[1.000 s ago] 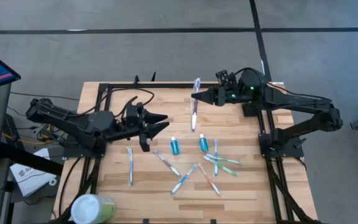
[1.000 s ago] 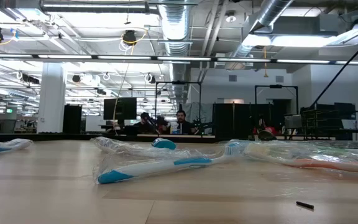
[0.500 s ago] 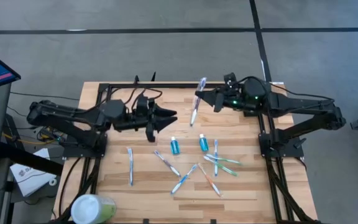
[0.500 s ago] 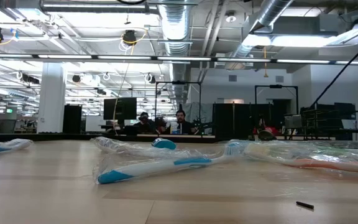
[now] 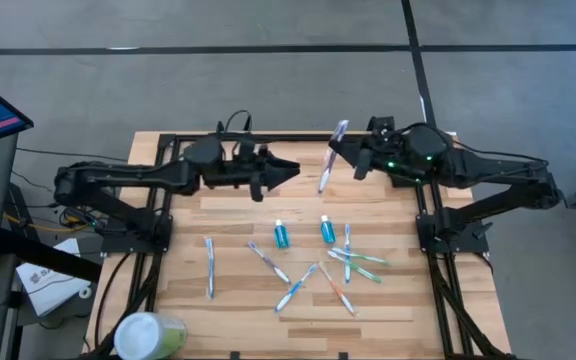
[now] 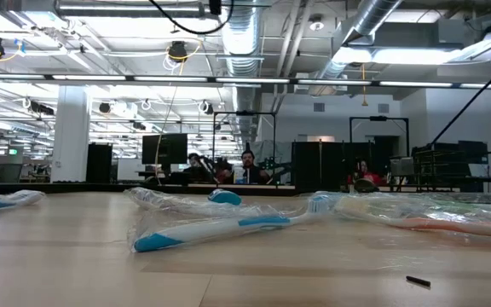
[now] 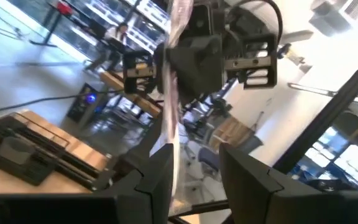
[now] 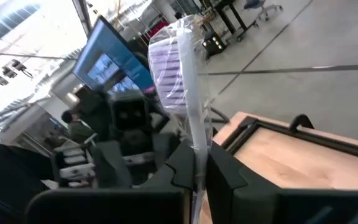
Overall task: Pick & Place toothbrushing station
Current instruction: Put the top purple toothbrush into the left section of wire organizer
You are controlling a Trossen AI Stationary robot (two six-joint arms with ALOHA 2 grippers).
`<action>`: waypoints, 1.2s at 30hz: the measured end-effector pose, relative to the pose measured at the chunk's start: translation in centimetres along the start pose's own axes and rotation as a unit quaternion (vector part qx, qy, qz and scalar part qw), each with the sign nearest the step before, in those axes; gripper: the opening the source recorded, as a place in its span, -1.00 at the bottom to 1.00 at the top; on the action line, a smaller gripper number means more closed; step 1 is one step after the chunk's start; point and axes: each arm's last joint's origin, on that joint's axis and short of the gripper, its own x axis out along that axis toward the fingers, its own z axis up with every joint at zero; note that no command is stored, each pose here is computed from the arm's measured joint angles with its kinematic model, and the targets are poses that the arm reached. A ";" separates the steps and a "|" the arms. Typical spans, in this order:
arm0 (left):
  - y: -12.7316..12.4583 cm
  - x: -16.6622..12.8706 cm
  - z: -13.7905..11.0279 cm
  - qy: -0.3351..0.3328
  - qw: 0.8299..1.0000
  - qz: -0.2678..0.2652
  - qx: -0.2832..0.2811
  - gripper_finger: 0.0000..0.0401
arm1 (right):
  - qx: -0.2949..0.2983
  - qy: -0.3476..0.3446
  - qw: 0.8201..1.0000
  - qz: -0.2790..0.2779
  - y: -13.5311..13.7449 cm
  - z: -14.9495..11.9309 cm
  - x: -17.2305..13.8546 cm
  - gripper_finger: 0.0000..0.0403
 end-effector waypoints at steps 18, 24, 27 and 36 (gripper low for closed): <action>0.8 2.2 6.5 -0.067 0.991 -0.114 0.008 -0.50 | -0.012 0.001 1.000 0.008 0.2 0.8 -2.4 -0.94; 0.4 3.4 4.2 0.020 0.984 -0.175 -0.013 -0.55 | -0.021 0.033 0.998 0.045 1.0 0.0 -2.7 -0.94; 0.0 3.4 4.1 0.015 0.984 -0.177 -0.003 -0.58 | -0.023 0.042 0.997 0.054 1.3 -0.2 -3.1 -0.95; 1.8 3.8 4.4 -0.012 0.992 -0.124 -0.018 -0.72 | -0.025 0.054 0.996 0.065 1.5 -0.4 -3.2 -0.94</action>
